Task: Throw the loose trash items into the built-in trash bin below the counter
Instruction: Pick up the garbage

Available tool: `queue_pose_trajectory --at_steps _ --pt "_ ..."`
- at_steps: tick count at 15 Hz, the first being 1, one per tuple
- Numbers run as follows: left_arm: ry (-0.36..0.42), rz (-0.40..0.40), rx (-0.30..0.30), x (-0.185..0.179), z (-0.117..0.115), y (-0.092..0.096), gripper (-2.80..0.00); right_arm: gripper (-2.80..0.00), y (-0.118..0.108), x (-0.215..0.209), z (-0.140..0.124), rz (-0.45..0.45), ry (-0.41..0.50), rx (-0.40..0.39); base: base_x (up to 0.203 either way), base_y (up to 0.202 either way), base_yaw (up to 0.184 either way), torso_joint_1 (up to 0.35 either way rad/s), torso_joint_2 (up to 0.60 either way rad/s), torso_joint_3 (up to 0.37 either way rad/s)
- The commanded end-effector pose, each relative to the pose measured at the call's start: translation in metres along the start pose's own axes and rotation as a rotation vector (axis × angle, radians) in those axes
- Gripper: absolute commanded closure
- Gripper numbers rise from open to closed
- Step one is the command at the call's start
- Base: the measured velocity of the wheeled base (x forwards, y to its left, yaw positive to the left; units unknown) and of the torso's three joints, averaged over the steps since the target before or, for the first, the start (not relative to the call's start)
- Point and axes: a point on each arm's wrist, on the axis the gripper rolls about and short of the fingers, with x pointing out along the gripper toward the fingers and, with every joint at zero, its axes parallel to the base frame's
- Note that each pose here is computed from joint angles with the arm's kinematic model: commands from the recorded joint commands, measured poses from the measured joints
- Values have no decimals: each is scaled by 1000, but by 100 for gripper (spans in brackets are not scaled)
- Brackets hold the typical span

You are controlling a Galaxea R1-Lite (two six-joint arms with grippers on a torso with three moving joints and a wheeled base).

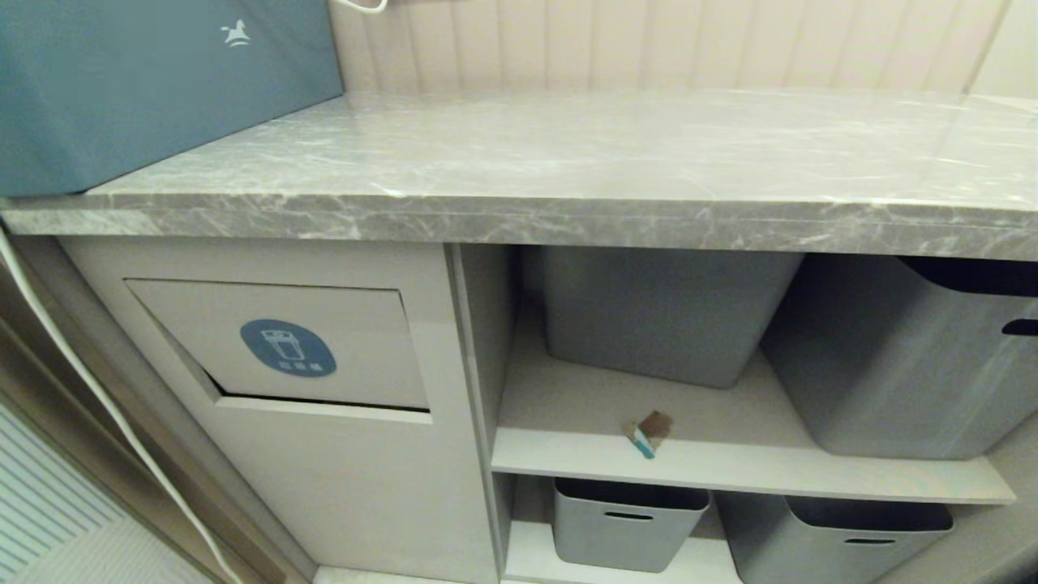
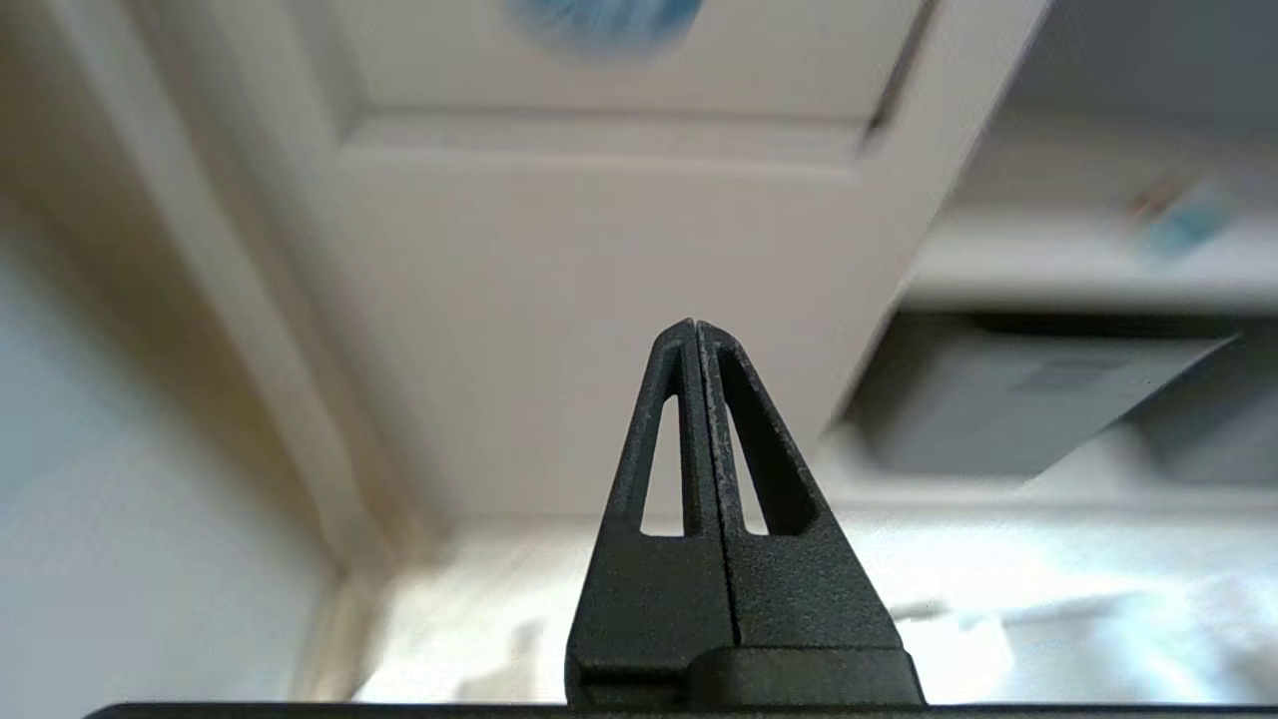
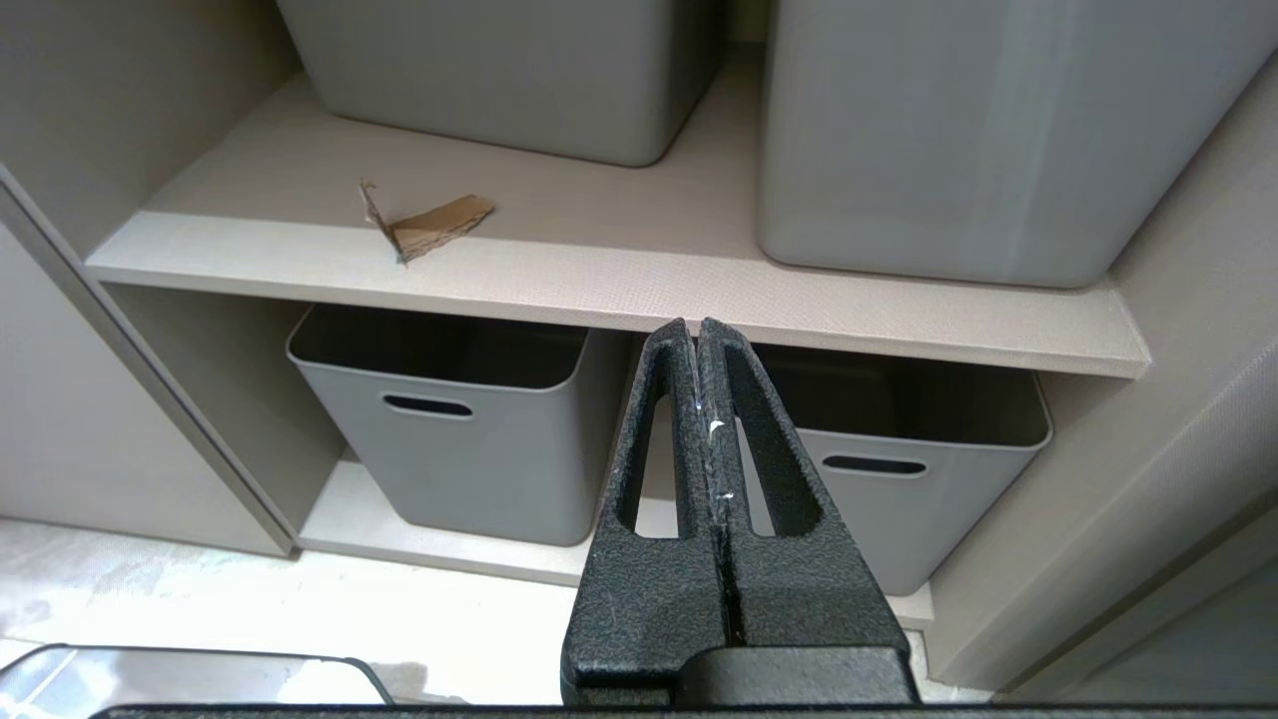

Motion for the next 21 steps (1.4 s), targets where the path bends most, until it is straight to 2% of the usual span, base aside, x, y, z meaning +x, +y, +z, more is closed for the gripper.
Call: queue_pose_trajectory --at_steps 1,3,4,6,8,10,15,18,21 --pt "-94 46 52 -26 -31 -2 0 0 0 0 0 1 -1 -2 0 0 0 0 0 0" --pt "-21 73 73 -27 -47 -2 0 0 0 0 0 1 -1 -1 0 0 0 0 0 0" --pt "-20 77 60 -26 -47 -2 0 0 0 0 0 1 -1 -1 0 0 0 0 0 0" --pt "-37 65 53 -25 -48 -2 0 0 0 0 0 1 -1 -1 0 0 0 0 0 0" --pt "-112 57 59 -22 -46 -2 0 0 0 0 0 1 -1 -1 0 0 0 0 0 0" --pt "-107 60 20 -22 -47 -2 0 0 0 0 0 1 -1 -1 0 0 0 0 0 0" --pt "-105 83 10 -22 -47 -2 0 0 0 0 0 2 -1 -4 0 0 0 0 0 0" --pt "-105 82 10 -22 -47 -2 0 0 0 0 1 4 -11 -62 0 0 0 0 0 0" --pt "-105 84 11 -22 -47 -2 0 0 0 0 0 4 0 -28 0 0 0 0 0 0"
